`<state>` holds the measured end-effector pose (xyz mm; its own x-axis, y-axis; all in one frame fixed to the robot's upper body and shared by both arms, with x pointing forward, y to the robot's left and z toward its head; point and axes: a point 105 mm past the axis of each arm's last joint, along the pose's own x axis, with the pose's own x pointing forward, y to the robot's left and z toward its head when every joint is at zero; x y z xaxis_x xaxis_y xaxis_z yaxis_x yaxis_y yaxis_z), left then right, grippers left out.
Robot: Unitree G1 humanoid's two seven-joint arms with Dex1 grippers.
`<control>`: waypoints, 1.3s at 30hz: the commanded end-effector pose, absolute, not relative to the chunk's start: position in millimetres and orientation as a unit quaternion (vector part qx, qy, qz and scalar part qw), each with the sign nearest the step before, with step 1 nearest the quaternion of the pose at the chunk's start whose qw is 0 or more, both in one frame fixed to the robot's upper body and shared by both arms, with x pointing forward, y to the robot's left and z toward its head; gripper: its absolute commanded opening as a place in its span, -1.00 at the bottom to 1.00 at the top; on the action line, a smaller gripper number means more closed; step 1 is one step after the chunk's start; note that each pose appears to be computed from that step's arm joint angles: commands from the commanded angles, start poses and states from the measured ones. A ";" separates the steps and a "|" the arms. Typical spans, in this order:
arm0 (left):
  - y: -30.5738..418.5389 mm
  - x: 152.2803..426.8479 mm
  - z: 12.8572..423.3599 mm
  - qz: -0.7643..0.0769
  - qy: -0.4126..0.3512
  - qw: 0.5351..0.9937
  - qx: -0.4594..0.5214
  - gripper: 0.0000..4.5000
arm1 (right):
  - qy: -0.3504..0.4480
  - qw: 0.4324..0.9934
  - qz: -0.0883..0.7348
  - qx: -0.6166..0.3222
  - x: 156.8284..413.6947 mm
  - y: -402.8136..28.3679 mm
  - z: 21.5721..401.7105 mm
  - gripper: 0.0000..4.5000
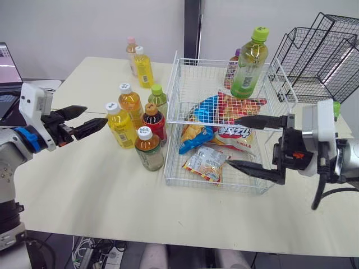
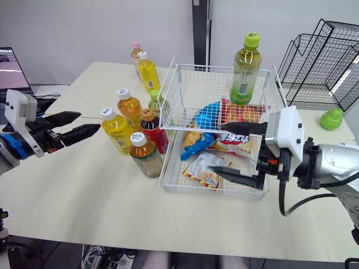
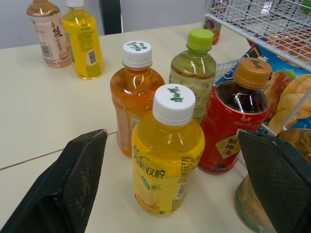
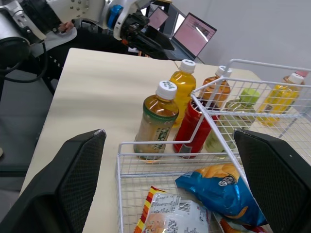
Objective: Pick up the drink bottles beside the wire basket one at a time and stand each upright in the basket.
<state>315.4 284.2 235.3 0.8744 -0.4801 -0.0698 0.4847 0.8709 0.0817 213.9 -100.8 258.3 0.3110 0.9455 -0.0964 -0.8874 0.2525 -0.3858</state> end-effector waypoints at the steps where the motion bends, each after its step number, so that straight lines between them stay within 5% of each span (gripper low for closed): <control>1: 275.1 325.6 246.2 -0.226 -0.015 0.972 0.058 0.97 | -0.097 0.779 0.588 -0.194 205.7 -96.9 263.1 1.00; 15: 245.6 352.2 245.0 -0.154 -0.046 0.985 0.057 0.97 | -0.095 0.778 0.591 -0.192 211.4 -98.1 266.4 1.00; 26: 244.4 347.8 244.8 -0.154 -0.046 0.986 0.046 -0.37 | -0.114 0.789 0.569 -0.200 215.1 -101.7 271.5 1.00; 39: 242.3 328.8 295.5 -0.284 -0.050 0.955 0.075 -0.41 | -0.150 0.847 0.464 -0.213 221.7 -145.2 291.7 1.00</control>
